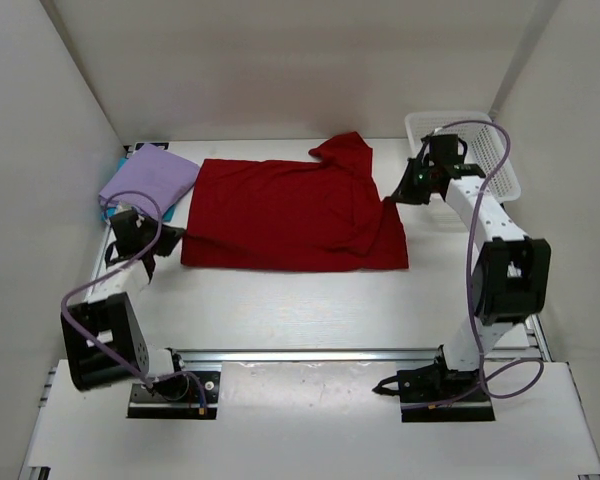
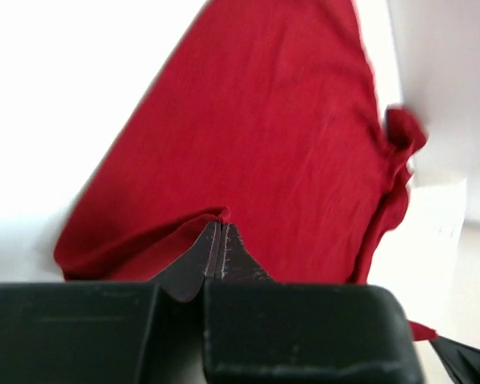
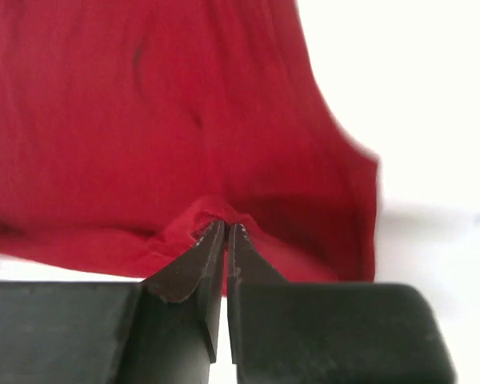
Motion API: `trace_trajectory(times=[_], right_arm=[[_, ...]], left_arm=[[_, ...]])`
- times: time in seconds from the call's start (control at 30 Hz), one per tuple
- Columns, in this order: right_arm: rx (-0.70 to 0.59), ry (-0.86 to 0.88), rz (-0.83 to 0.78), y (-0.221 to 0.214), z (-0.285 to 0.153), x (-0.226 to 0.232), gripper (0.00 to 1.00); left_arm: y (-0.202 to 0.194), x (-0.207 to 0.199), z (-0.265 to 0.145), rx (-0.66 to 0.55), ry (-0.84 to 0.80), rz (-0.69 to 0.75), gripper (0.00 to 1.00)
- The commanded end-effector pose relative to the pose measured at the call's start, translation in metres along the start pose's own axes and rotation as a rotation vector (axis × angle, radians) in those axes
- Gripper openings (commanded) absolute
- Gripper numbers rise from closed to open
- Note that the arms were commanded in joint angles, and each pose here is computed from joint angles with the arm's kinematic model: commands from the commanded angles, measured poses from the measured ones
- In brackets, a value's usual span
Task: Fold and stack the t-shirts
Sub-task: Grap the side of the flattened tshirt closest away from the robot with both arms, then fold the flattened tshirt in 1/3 of the way
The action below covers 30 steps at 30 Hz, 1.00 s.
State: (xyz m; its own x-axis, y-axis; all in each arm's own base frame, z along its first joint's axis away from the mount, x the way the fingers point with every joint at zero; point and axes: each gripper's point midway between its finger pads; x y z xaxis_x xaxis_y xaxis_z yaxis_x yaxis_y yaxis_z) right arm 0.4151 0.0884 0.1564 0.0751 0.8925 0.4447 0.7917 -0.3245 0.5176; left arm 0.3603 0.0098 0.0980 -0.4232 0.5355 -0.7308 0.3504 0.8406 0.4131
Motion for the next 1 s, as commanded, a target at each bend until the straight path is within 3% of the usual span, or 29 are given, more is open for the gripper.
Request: trace_trajectory(times=[0.0,0.1,0.33,0.37,0.4,0.47,0.57,0.6,0.63,0.67,0.7,0.73,0.77,0.8,0.83,0.87,0.9,0.97], right_arm=[[-0.049,0.042,-0.036,0.041,0.009,0.014,0.00],[-0.057,0.025,-0.063,0.067,0.025,0.016,0.00],[0.034,-0.025,-0.060,0.072,0.076,-0.005,0.00],[0.042,-0.024,-0.067,0.072,0.081,-0.005,0.00],[0.033,-0.030,-0.072,0.076,0.084,-0.002,0.00],[0.022,-0.049,-0.070,0.084,0.084,-0.006,0.00],[-0.034,-0.026,-0.090,0.101,0.071,0.012,0.18],[-0.059,-0.028,-0.092,0.106,0.058,0.017,0.32],[-0.041,-0.031,-0.089,0.095,0.060,0.018,0.39],[-0.101,-0.023,-0.100,0.104,0.043,0.028,0.41],[-0.105,-0.018,-0.093,0.090,0.031,0.032,0.40],[-0.187,0.034,-0.090,0.089,0.021,0.043,0.39],[-0.127,0.024,-0.060,0.051,0.032,0.026,0.31],[-0.212,0.095,-0.050,0.059,0.012,0.043,0.24],[-0.152,0.090,0.008,0.022,0.024,0.027,0.10],[-0.172,0.136,0.037,0.005,0.015,0.024,0.00],[-0.222,0.175,0.038,0.006,0.004,0.028,0.00],[-0.196,0.123,0.082,-0.037,0.008,-0.002,0.00]], left_arm=[[0.041,-0.027,0.012,-0.086,-0.049,0.021,0.00],[0.048,-0.022,0.033,-0.072,0.004,0.047,0.00],[0.037,-0.008,0.076,0.017,0.071,0.088,0.02],[0.037,-0.008,0.080,0.022,0.070,0.092,0.07],[0.035,-0.008,0.080,0.036,0.059,0.078,0.21],[0.039,-0.016,0.079,0.039,0.024,0.078,0.40],[0.045,-0.030,0.064,0.004,-0.003,0.108,0.53],[0.046,-0.034,0.053,-0.015,-0.013,0.123,0.53],[0.051,-0.046,0.040,-0.048,-0.045,0.133,0.52],[0.043,-0.037,0.034,-0.050,-0.031,0.138,0.51],[0.035,-0.032,0.023,-0.061,-0.024,0.151,0.49],[0.025,-0.023,0.012,-0.071,-0.011,0.153,0.47],[0.019,-0.016,0.008,-0.072,0.001,0.144,0.46],[0.011,-0.001,-0.001,-0.078,0.012,0.131,0.45],[0.010,-0.002,-0.007,-0.094,-0.002,0.125,0.44],[-0.004,0.025,-0.011,-0.078,0.039,0.101,0.44],[-0.005,0.034,-0.013,-0.081,0.055,0.082,0.45],[-0.013,0.046,-0.015,-0.054,0.063,0.062,0.48]])
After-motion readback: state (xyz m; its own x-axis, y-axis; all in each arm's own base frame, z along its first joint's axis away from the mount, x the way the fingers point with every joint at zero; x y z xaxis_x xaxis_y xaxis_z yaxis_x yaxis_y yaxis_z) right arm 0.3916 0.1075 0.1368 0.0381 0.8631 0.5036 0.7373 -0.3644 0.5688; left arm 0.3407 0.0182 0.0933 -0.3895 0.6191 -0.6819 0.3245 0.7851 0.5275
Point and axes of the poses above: each gripper's point midway between its finger pads, its own z axis out along the fingers, its own x axis along the line the jaws close on, y = z × x, and after that the axes turned 1 degree about z, right-handed
